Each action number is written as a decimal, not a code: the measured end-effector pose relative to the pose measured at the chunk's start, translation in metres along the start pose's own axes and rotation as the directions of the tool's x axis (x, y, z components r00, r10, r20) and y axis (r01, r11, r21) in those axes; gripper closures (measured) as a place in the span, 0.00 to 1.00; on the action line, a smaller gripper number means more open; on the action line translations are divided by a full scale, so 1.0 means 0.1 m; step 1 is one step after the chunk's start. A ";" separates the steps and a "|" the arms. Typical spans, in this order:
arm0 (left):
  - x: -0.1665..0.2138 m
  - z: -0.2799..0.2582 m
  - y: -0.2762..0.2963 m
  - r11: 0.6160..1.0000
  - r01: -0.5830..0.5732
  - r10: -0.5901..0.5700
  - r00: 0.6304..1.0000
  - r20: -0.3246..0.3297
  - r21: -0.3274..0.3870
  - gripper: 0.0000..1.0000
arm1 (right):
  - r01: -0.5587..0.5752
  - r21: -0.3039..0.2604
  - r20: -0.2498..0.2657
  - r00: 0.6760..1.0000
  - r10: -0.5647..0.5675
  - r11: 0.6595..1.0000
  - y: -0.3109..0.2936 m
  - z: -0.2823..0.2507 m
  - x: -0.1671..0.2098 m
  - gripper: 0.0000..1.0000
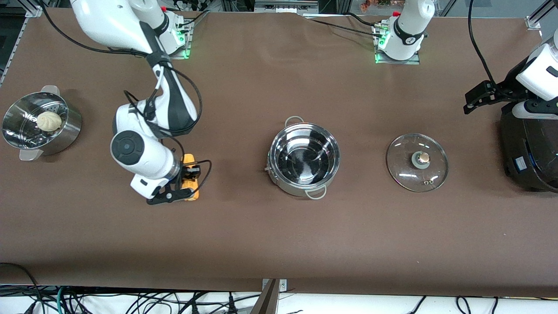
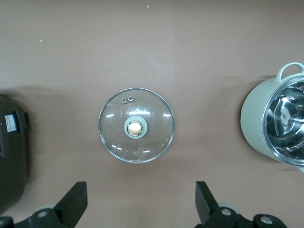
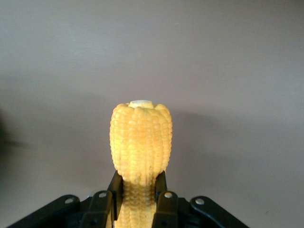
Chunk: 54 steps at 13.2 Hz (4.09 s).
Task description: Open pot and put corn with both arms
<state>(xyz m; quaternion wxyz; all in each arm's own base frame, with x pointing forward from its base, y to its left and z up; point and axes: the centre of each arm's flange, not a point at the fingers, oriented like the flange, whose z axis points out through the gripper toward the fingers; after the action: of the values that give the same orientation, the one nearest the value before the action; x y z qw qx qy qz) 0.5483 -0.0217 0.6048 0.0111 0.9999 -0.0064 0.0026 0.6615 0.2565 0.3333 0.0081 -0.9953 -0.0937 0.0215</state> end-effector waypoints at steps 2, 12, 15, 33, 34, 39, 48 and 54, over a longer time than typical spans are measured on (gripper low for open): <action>0.00 0.00 0.05 1.000 -0.010 0.010 1.000 0.000 0.001 0.00 | -0.027 -0.001 0.012 1.000 0.027 1.000 -0.44 -0.18 -0.06 0.69; -0.01 0.04 -0.01 1.000 0.003 -0.003 1.000 0.013 0.001 0.00 | -0.182 0.142 -0.013 0.983 0.186 0.973 -2.56 -0.59 -0.52 0.67; -0.02 0.05 -0.09 1.000 0.016 -0.016 1.000 0.025 0.001 0.00 | -0.226 0.195 -0.055 0.969 0.241 0.954 -2.85 -0.40 -0.50 0.68; -0.04 0.05 -0.29 0.999 0.046 -0.046 0.998 0.037 0.002 0.00 | -0.216 0.233 -0.120 0.961 0.248 0.948 -3.07 0.31 -0.39 0.67; -0.04 0.05 -0.29 0.999 0.046 -0.046 0.998 0.037 0.002 0.00 | -0.216 0.234 -0.121 0.961 0.248 0.948 -3.07 0.31 -0.39 0.66; -0.04 0.05 -0.28 0.999 0.045 -0.045 0.998 0.037 0.002 0.00 | -0.214 0.239 -0.127 0.960 0.249 0.947 -3.07 0.28 -0.38 0.30; -0.04 0.05 -0.27 0.999 0.044 -0.044 0.998 0.037 0.002 0.00 | -0.224 0.172 -0.094 0.966 0.242 0.959 -2.27 0.07 0.01 0.17; -0.04 0.05 -0.25 0.999 0.040 -0.040 0.999 0.037 0.002 0.00 | -0.193 0.137 -0.059 0.977 0.203 0.972 -1.16 -0.49 0.28 0.00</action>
<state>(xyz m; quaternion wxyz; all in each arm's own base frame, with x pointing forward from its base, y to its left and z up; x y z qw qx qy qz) 0.5452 0.0033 0.5988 0.0104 0.9997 0.0134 -0.0163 0.6691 0.3750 0.3830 0.0743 -0.9972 0.0082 -0.0078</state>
